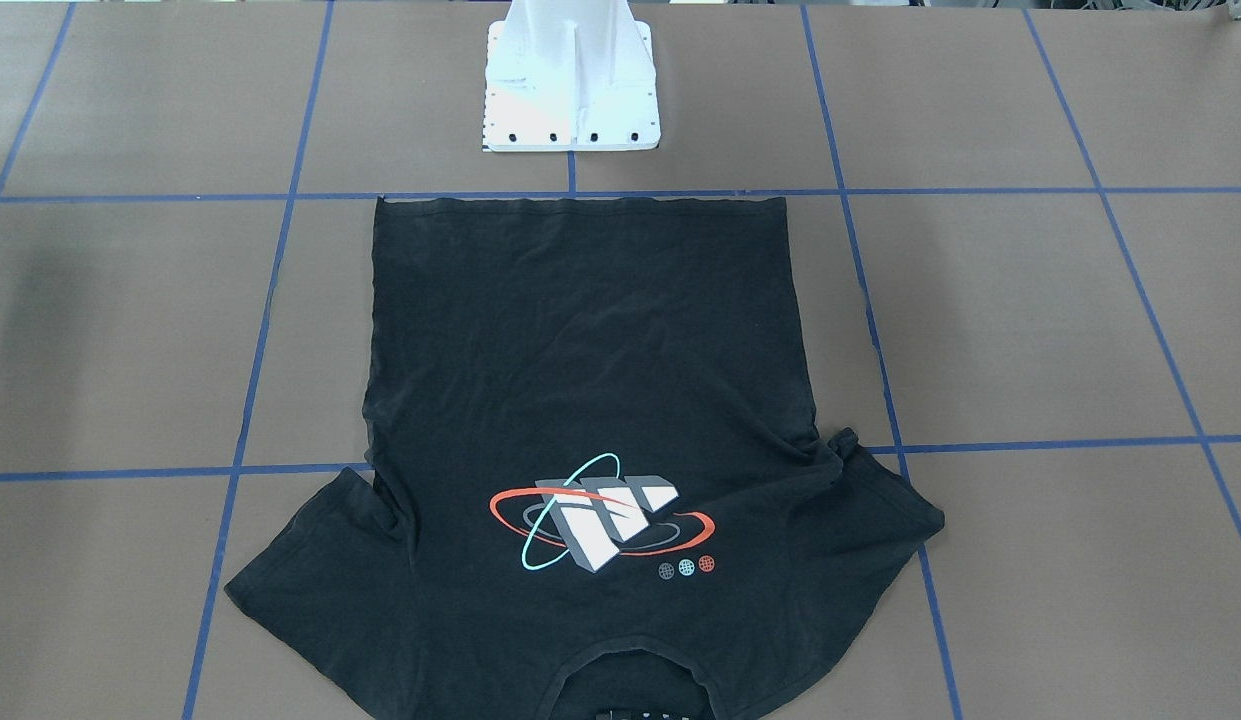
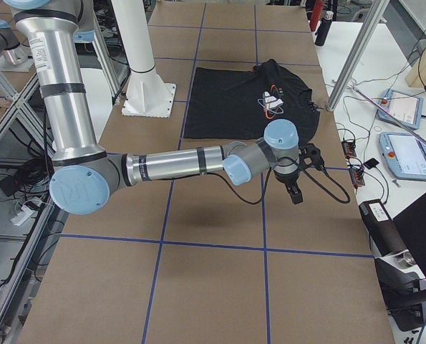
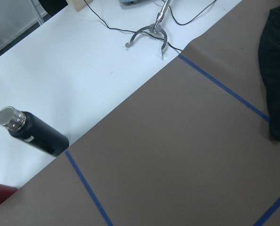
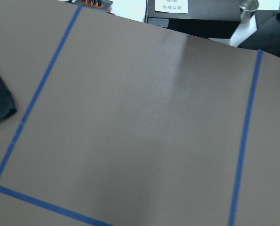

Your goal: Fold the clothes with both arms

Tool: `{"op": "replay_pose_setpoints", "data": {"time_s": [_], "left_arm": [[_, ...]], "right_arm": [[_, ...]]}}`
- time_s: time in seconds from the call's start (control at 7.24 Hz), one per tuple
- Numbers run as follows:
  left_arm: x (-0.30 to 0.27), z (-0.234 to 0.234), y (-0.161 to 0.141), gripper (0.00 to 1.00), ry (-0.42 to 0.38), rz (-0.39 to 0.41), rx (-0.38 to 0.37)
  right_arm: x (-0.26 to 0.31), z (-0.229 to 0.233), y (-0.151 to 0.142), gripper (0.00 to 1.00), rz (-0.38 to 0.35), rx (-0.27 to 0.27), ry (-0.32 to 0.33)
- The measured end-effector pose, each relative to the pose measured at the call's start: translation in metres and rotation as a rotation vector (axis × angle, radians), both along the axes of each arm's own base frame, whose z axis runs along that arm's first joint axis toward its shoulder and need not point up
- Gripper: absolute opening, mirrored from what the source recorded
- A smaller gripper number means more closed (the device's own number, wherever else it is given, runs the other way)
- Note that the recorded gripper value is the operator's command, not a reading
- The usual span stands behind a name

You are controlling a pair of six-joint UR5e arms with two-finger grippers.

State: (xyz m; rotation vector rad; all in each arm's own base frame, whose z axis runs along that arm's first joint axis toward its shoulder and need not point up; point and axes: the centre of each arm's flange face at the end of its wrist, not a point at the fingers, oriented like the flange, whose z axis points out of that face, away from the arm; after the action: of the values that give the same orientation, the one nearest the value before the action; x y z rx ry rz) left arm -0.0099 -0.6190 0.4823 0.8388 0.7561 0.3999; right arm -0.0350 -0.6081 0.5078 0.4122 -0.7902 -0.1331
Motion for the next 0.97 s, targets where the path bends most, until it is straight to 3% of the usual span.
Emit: {"op": "replay_pose_setpoints", "data": {"time_s": [0.41, 0.83, 0.97], "left_arm": [[0.078, -0.009, 0.001, 1.00, 0.086, 0.061, -0.004], [0.087, -0.009, 0.003, 1.00, 0.093, 0.073, -0.004], [0.088, -0.009, 0.003, 1.00, 0.093, 0.074, -0.004]], "right_arm": [[-0.152, -0.079, -0.045, 1.00, 0.058, -0.062, -0.044], [-0.242, -0.068, -0.059, 0.99, 0.149, -0.058, -0.157], [-0.267, -0.060, -0.063, 0.98, 0.174, -0.053, -0.158]]}}
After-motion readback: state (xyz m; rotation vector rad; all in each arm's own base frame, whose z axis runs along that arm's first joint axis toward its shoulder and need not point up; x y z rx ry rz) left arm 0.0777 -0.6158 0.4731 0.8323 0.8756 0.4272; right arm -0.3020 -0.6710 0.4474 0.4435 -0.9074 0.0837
